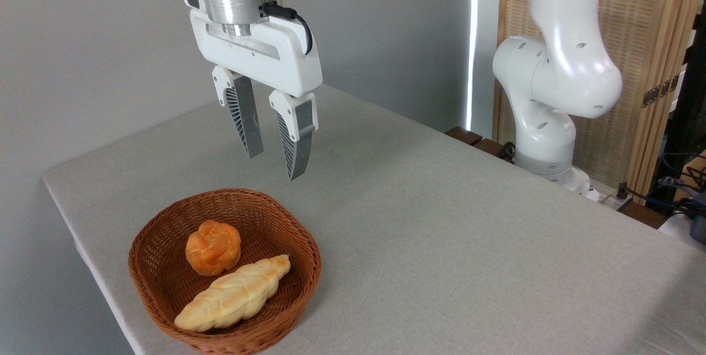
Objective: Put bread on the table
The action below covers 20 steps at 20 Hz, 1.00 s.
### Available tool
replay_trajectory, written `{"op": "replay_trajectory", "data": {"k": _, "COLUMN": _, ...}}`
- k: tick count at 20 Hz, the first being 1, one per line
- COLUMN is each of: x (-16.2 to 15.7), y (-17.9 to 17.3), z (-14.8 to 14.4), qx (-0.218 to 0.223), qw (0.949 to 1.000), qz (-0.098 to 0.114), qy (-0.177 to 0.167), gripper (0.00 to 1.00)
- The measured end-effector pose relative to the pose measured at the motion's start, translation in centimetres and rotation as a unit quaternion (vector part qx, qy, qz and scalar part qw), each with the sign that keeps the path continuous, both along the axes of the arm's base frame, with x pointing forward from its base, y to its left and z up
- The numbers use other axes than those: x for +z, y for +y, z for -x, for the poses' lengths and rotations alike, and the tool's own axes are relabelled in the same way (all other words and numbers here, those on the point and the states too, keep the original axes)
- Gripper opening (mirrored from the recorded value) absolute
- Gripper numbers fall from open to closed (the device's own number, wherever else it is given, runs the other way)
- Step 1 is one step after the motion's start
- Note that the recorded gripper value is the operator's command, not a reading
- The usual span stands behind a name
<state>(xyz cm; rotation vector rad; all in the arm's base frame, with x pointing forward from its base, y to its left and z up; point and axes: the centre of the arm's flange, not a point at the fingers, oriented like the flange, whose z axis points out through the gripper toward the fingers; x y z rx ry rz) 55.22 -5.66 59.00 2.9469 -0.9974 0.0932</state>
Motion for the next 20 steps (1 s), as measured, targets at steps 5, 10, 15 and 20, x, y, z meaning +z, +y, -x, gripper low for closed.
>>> {"op": "replay_trajectory", "data": {"k": 5, "x": -0.24, "y": 0.35, "z": -0.14, "qx": 0.003, "qw": 1.0, "qz": 0.0, "qy": 0.002, "gripper": 1.0}}
{"op": "replay_trajectory", "data": {"k": 10, "x": -0.48, "y": 0.41, "z": -0.26, "qx": 0.004, "qw": 1.0, "qz": 0.0, "qy": 0.004, "gripper": 1.0}}
{"op": "replay_trajectory", "data": {"k": 15, "x": -0.58, "y": 0.66, "z": -0.33, "qx": 0.006, "qw": 1.0, "qz": -0.001, "qy": 0.005, "gripper": 1.0}}
{"op": "replay_trajectory", "data": {"k": 20, "x": -0.57, "y": 0.73, "z": -0.34, "qx": 0.007, "qw": 1.0, "qz": -0.001, "qy": 0.005, "gripper": 1.0}}
